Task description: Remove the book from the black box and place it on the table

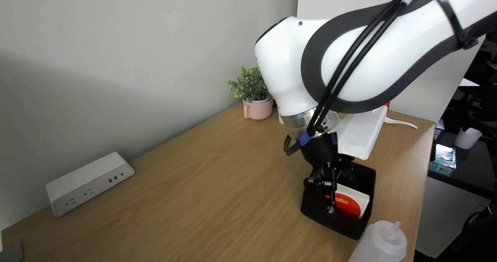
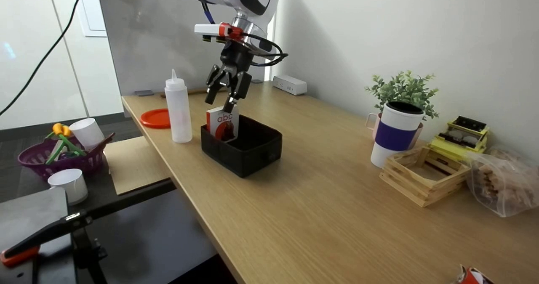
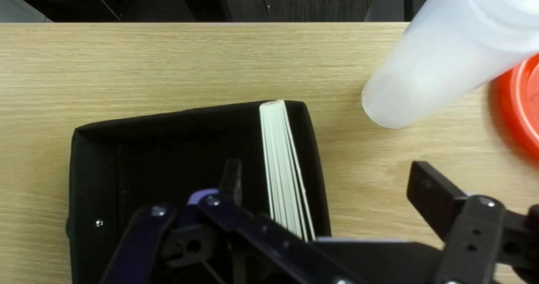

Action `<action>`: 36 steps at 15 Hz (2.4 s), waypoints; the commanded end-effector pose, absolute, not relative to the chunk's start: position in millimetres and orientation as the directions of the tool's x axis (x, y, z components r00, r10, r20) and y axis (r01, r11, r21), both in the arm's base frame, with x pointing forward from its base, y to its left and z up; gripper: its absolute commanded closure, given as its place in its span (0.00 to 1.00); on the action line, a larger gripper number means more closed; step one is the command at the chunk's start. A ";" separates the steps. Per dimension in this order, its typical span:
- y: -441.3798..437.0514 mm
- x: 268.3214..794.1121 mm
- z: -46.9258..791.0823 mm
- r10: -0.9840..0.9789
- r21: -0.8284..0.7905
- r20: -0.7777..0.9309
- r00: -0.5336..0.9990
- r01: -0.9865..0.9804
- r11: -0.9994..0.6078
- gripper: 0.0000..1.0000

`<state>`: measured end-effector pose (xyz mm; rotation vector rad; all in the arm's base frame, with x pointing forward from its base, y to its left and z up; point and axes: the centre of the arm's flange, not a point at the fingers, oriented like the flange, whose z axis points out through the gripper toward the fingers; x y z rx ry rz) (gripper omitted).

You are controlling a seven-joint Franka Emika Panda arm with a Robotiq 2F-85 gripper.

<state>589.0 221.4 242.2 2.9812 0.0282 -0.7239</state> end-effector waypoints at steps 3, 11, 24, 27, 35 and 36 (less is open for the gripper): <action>207.7 582.7 254.1 0.005 0.107 -0.450 0.893 0.060 -0.992 0.00; 191.4 601.6 249.5 0.178 0.129 -0.426 0.887 0.255 -0.958 0.00; 213.0 601.2 260.6 0.241 0.014 -0.430 0.870 0.274 -0.962 0.00; 218.9 601.9 257.3 0.250 -0.021 -0.441 0.862 0.269 -0.963 0.00; 218.2 609.9 239.7 0.220 -0.038 -0.469 0.855 0.230 -0.972 0.00; 217.3 610.1 236.5 0.217 -0.037 -0.474 0.854 0.227 -0.973 0.00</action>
